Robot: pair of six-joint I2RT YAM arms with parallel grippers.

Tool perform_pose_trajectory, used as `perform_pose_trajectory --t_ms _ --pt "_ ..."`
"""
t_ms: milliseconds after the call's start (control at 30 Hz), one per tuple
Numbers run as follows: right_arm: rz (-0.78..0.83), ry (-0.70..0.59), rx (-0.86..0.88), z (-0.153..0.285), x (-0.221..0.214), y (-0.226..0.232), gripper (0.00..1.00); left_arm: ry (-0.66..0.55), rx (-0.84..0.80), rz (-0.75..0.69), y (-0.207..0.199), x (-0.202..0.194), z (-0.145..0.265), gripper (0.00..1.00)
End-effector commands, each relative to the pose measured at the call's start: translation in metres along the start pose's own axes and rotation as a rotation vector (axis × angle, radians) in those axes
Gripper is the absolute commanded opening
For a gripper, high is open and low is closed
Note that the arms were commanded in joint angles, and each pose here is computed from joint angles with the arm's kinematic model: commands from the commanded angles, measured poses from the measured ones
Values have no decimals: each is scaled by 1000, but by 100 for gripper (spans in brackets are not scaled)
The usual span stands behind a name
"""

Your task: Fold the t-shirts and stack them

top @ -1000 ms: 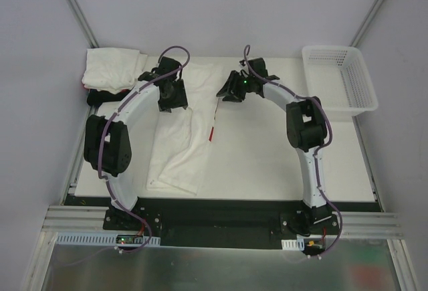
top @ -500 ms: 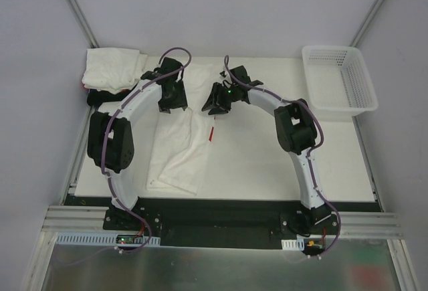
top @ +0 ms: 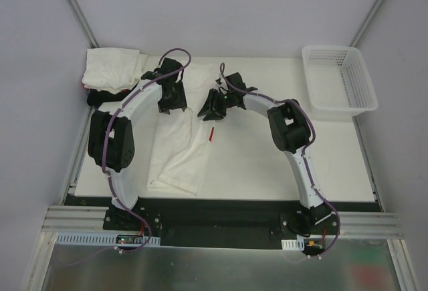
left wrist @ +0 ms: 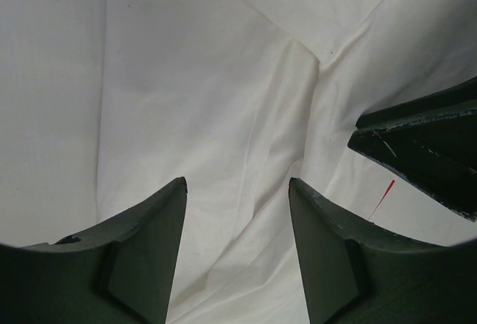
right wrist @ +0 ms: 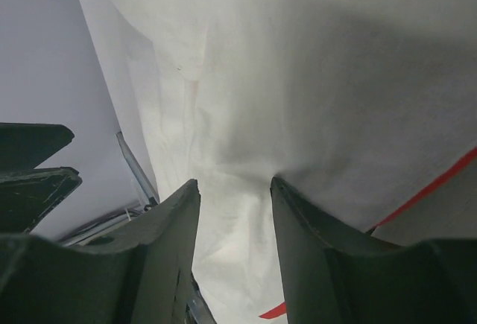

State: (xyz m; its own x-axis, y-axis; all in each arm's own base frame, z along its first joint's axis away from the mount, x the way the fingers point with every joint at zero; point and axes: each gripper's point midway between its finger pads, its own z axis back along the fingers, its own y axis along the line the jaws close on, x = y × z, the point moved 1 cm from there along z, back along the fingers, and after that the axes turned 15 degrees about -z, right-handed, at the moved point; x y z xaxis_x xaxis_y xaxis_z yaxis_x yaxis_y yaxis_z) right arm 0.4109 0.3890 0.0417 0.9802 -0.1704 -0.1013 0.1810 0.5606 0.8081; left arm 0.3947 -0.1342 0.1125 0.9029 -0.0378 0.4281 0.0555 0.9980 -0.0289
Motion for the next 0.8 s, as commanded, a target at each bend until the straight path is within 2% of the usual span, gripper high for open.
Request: perform_pose_trajectory --t_ms 0,200,433,600,767 --pt "-98 -28 -36 10 0 -20 47 -36 29 19 12 12 15 56" --pt "-164 -143 -44 51 11 -51 47 -77 40 28 23 18 30 56" --pt "-212 -251 -53 105 33 -78 47 -44 18 38 23 10 24 56" --pt "-197 -265 -45 105 36 -68 47 -26 21 38 23 6 18 56" --pt "-152 -236 -62 85 27 -53 47 -31 10 37 21 10 18 56"
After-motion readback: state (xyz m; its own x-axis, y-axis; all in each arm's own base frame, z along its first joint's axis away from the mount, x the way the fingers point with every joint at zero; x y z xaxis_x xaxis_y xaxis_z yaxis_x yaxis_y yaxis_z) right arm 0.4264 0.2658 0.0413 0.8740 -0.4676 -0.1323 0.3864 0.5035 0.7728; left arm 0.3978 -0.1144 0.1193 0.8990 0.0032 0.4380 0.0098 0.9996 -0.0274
